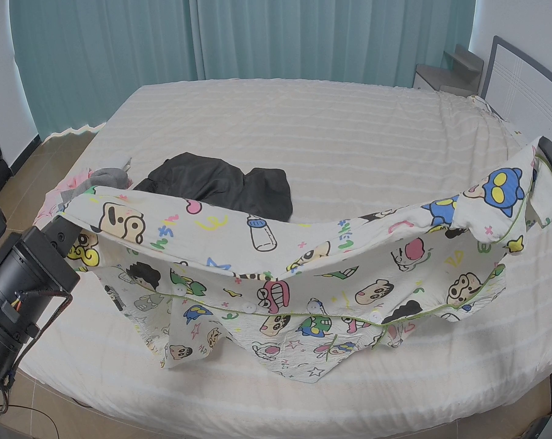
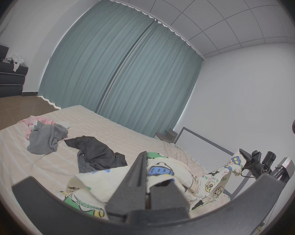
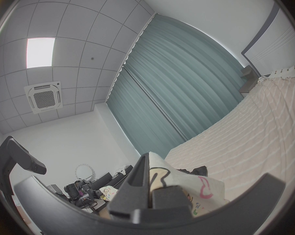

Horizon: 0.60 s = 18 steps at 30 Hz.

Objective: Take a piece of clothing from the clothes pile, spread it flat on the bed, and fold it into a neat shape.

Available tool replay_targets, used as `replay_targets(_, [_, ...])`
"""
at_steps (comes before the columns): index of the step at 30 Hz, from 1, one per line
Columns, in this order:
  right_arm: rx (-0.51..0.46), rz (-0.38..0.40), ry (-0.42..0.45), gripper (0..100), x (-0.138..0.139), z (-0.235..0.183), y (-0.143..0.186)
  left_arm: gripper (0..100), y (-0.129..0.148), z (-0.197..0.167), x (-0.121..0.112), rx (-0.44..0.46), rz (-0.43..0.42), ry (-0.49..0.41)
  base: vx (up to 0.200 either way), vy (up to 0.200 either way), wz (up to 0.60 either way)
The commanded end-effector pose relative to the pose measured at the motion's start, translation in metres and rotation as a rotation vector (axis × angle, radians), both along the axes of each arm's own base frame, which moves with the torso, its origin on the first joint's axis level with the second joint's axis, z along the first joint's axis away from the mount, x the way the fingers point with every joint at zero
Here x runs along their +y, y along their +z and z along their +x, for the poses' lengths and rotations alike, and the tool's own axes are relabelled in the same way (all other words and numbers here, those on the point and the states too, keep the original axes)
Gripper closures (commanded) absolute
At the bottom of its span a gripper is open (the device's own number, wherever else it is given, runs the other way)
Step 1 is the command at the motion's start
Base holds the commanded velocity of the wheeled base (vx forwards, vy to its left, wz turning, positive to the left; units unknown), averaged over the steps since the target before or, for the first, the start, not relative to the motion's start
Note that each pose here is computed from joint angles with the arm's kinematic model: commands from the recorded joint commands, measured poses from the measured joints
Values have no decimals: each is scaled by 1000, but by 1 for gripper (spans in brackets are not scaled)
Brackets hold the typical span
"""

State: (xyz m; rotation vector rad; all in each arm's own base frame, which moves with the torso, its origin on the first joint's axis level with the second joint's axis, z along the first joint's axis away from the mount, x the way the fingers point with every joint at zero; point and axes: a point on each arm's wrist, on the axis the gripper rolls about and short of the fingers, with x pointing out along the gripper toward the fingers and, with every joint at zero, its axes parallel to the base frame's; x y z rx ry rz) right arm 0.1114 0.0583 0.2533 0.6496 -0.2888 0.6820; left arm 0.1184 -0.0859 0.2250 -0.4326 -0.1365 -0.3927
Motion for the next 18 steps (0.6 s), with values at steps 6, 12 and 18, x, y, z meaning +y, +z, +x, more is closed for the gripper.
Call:
replay_targets(6, [3,-2,1,100,0,0,-1,100,-1,0,0,4,1,0,0,-200,0])
replay_targets(12, [1,-1,1,100,0,0,0,100,-1,1,0,4,3,0,0,-200,0])
replay_targets(18, [0,0,1,100,0,0,0,100,-1,0,0,2,1,0,0,-200,0])
